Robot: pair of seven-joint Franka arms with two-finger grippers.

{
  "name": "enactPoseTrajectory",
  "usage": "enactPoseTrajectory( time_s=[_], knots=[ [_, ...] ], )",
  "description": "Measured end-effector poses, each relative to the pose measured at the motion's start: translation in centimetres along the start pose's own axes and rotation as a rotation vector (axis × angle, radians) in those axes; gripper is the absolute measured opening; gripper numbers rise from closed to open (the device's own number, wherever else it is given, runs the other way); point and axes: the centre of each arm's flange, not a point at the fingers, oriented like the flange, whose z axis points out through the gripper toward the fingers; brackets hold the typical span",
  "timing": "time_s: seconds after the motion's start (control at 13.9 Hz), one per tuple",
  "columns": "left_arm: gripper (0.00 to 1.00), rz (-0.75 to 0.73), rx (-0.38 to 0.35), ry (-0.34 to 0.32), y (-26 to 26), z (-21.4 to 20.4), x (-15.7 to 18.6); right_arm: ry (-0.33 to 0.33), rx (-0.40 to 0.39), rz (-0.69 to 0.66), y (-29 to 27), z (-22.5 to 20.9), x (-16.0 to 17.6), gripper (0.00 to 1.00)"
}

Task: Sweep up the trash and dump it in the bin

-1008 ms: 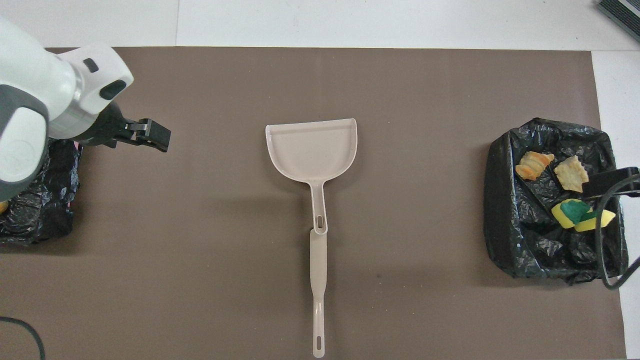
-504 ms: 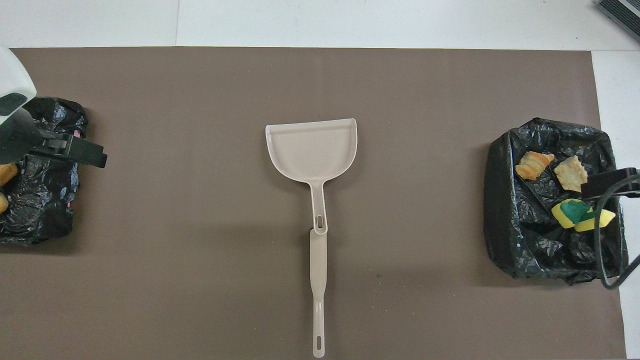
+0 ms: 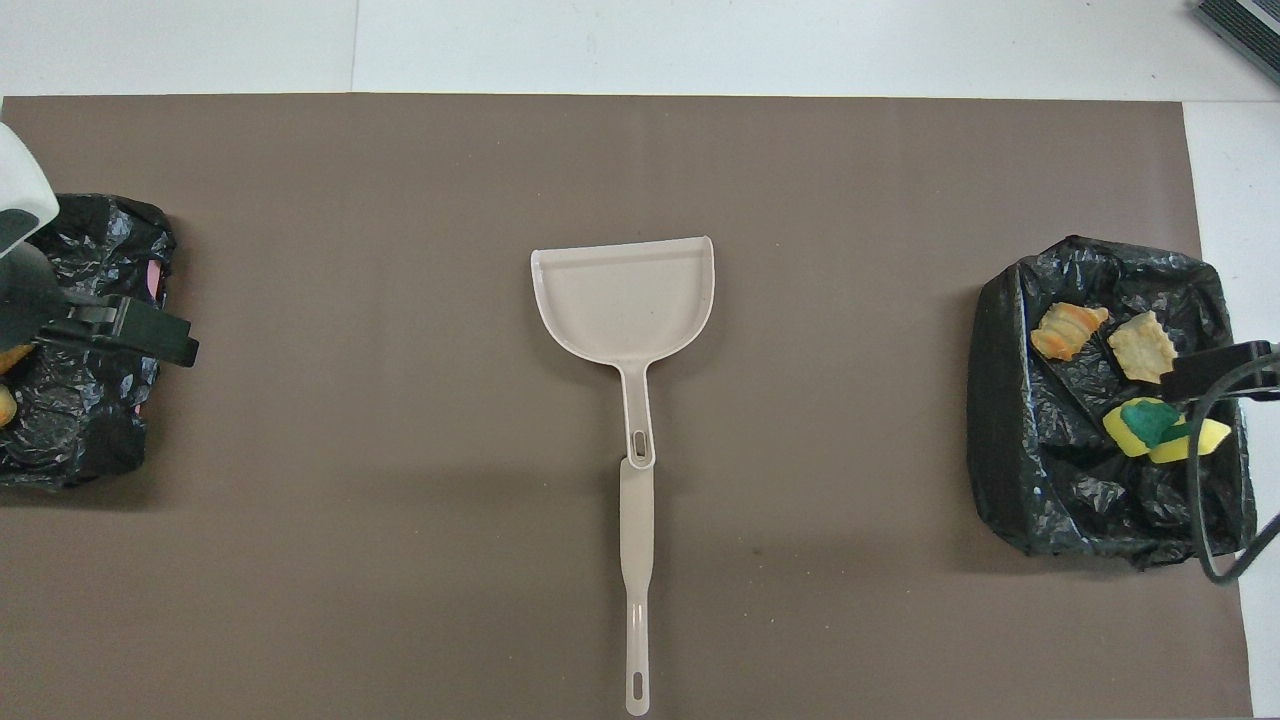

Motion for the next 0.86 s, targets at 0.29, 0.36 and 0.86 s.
enactPoseTrajectory(
  time_s=[0.29, 0.36, 0.86],
  knots=[
    [1.00, -0.023, 0.010, 0.031, -1.1, -1.9, -1.3, 0.000, 0.000, 0.001, 0.0, 0.0, 0.0, 1.00],
    [1.00, -0.033, 0.009, 0.031, -1.6, -2.0, -1.5, 0.000, 0.000, 0.001, 0.0, 0.0, 0.0, 1.00],
    [1.00, -0.046, 0.006, 0.004, -2.3, -1.8, -2.0, 0.000, 0.000, 0.001, 0.1, 0.0, -0.1, 1.00]
  ],
)
